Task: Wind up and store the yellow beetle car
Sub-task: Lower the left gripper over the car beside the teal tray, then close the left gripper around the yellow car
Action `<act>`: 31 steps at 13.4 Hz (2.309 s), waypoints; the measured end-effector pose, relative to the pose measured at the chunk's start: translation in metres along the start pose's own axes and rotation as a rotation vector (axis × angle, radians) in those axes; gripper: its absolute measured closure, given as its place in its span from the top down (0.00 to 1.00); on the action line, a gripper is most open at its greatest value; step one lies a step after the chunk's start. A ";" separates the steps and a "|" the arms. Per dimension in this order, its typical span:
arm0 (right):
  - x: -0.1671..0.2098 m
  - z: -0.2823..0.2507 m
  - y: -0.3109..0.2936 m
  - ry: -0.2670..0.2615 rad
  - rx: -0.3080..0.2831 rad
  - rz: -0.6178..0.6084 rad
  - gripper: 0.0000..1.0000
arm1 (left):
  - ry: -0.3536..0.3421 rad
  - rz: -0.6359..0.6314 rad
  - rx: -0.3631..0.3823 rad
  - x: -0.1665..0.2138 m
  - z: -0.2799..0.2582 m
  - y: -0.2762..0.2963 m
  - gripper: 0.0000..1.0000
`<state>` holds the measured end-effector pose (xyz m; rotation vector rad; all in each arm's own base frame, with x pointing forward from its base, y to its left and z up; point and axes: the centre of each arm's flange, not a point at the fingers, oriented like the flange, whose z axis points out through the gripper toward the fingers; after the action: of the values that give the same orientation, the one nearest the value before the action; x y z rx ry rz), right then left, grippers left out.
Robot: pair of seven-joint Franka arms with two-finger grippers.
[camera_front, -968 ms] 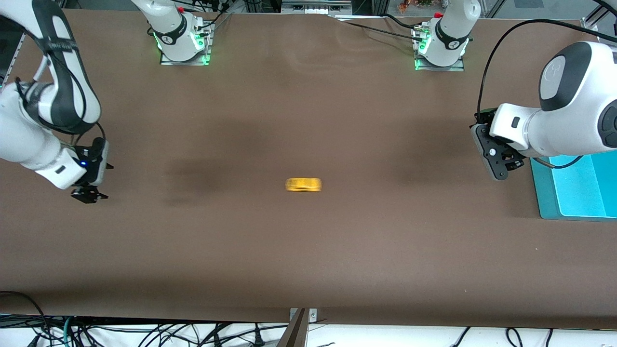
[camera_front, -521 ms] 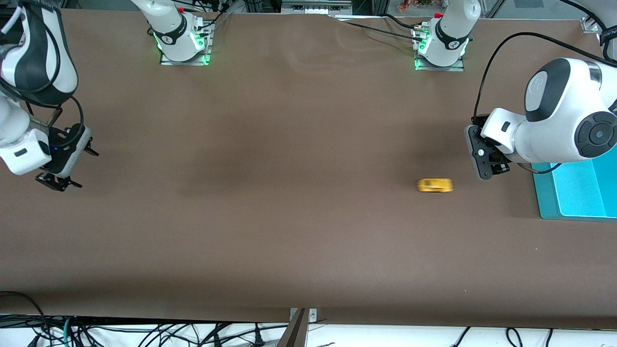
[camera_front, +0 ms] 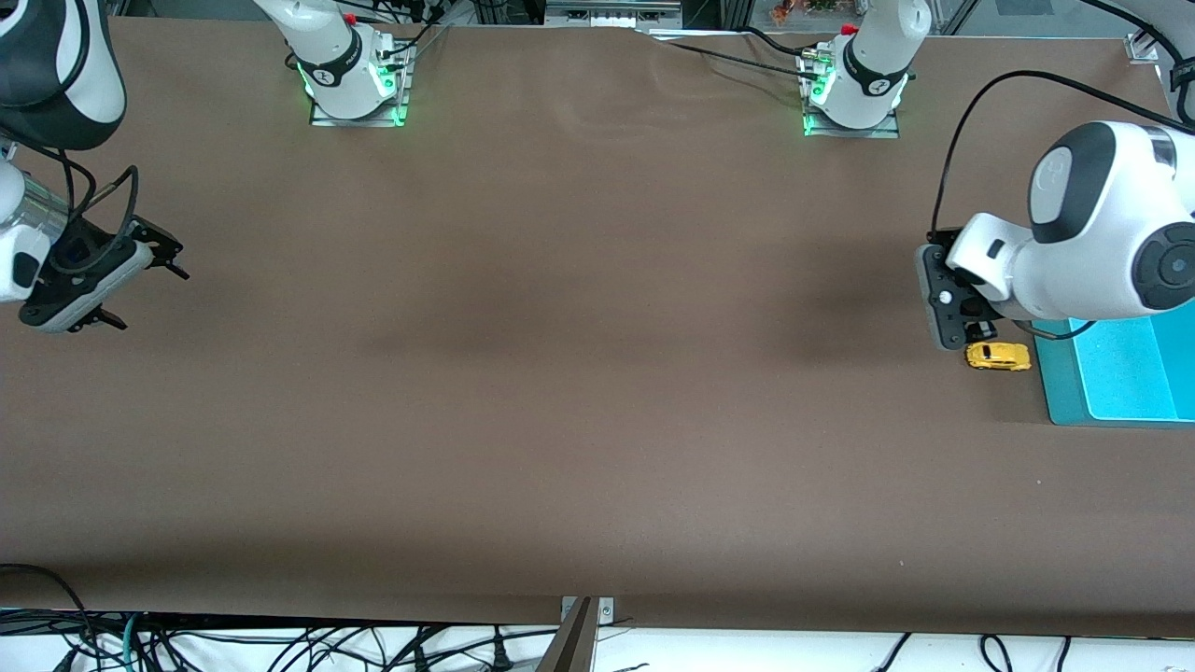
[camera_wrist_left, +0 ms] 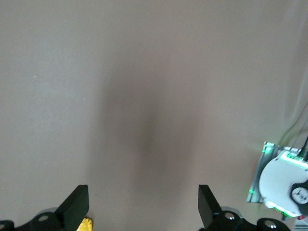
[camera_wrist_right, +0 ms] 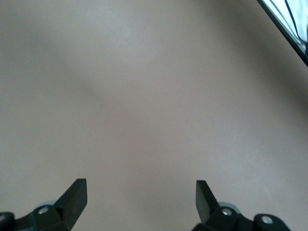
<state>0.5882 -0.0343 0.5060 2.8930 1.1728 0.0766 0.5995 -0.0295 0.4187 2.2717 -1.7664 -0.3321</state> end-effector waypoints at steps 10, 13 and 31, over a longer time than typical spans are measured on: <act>0.001 -0.052 -0.026 -0.060 0.042 0.512 1.00 | -0.147 0.166 0.130 -0.100 0.065 -0.037 1.00; 0.006 -0.072 -0.043 -0.060 0.035 0.583 1.00 | -0.131 0.150 0.178 -0.131 0.092 -0.043 1.00; 0.013 -0.077 -0.047 -0.052 0.032 0.582 1.00 | -0.123 0.226 0.354 -0.223 0.205 -0.076 1.00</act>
<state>0.5605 0.0084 0.5812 3.1334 0.2955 -0.0102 0.5484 0.1946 0.2066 2.2800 -2.2773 -0.1242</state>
